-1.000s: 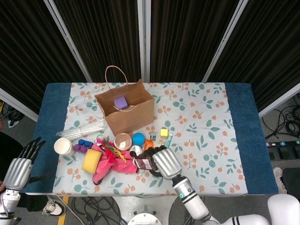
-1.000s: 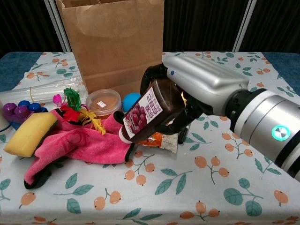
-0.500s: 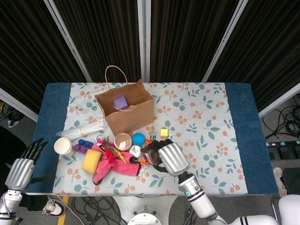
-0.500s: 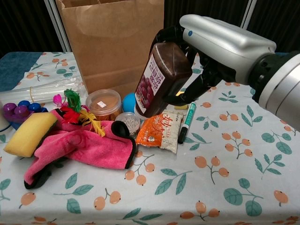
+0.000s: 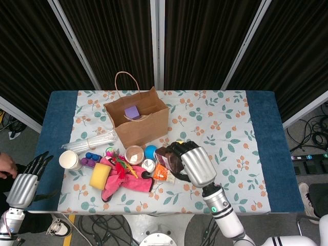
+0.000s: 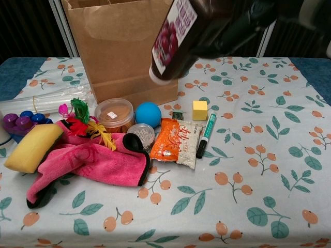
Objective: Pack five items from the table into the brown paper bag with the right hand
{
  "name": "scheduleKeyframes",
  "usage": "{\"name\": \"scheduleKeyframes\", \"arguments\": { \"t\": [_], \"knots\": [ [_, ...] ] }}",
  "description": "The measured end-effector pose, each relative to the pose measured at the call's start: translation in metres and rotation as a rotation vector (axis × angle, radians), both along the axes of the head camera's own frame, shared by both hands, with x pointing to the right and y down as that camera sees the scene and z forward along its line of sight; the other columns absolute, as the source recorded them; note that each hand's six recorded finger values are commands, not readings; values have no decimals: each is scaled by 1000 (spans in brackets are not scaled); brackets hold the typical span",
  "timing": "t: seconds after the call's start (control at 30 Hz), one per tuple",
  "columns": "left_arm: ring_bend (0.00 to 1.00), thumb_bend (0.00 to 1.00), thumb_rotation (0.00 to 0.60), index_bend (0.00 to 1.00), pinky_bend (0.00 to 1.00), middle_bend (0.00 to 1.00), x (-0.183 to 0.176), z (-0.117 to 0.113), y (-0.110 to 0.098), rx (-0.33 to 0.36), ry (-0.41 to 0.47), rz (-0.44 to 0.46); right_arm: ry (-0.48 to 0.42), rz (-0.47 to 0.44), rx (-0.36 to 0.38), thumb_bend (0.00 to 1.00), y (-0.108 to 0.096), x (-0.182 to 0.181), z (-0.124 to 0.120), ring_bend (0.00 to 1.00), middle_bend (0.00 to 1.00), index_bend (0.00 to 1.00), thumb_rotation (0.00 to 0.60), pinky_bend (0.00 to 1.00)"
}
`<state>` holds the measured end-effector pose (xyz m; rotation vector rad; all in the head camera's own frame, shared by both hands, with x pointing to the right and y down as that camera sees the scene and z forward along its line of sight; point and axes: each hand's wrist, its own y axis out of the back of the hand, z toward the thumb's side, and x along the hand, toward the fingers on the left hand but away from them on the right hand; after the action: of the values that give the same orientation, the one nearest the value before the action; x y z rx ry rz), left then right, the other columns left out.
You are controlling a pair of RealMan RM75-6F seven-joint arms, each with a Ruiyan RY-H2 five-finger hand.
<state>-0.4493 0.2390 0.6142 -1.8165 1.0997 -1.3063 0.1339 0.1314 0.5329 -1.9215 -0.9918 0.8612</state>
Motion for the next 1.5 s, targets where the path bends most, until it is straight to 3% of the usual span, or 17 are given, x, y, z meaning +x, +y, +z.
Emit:
{"name": "scheduleKeyframes", "arguments": {
  "t": [0.3, 0.6, 1.0, 1.17, 1.5],
  "knots": [
    [62, 54, 600, 111, 159, 100, 5, 0, -3, 0, 10, 13, -58, 58, 173, 343, -39, 4, -79, 434, 548, 619, 600, 411],
    [63, 55, 600, 111, 159, 99, 7, 0, -8, 3, 9, 24, -67, 82, 248, 345, -74, -9, -112, 434, 548, 619, 600, 411],
    [62, 57, 600, 111, 159, 100, 0, -2, -13, 6, 1, 3, 18, 105, 184, 347, -131, -68, -73, 434, 548, 620, 600, 411],
    [62, 57, 600, 111, 158, 99, -2, -2, -17, 10, -1, -2, 28, 115, 143, 347, -141, -90, -57, 434, 548, 621, 600, 411],
    [63, 57, 600, 111, 158, 100, -2, -3, -18, 18, 7, -4, 63, 157, -19, 348, -147, -117, -20, 434, 548, 620, 600, 411]
  ]
}}
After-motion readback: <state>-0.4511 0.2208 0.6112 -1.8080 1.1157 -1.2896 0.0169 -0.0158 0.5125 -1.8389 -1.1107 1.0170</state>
